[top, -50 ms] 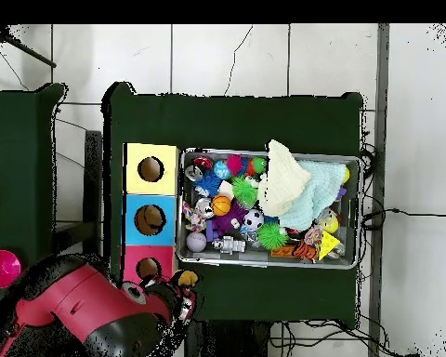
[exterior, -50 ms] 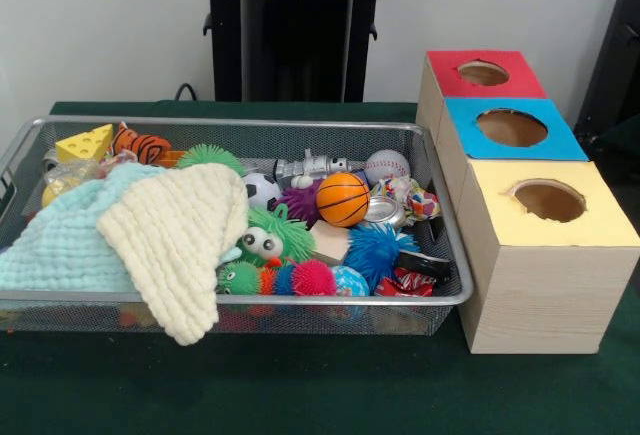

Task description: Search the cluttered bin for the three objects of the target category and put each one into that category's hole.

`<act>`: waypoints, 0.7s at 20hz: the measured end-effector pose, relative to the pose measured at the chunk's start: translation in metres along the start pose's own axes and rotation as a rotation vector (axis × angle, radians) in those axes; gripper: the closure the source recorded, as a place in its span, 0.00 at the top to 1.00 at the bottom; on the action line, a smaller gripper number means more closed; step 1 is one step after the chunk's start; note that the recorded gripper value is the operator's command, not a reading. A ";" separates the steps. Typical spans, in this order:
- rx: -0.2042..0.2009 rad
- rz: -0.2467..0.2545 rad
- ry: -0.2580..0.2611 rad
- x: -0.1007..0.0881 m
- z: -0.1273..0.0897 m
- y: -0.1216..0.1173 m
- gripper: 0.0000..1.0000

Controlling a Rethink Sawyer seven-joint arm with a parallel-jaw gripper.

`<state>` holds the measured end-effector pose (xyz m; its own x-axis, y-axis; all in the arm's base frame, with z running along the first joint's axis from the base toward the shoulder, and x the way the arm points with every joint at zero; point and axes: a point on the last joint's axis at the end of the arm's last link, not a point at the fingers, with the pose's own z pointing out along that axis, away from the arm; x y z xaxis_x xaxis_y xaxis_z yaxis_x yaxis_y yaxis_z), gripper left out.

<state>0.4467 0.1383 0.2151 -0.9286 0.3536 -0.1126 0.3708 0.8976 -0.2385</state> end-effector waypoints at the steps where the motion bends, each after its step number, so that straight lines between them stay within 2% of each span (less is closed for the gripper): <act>1: 0.001 0.001 -0.001 0.001 0.000 0.000 0.00; 8: -0.015 0.005 -0.007 0.017 0.001 -0.002 0.00; 14: -0.057 -0.002 -0.035 0.029 0.020 -0.002 0.00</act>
<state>0.4192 0.1419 0.1932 -0.9277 0.3435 -0.1462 0.3666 0.9120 -0.1838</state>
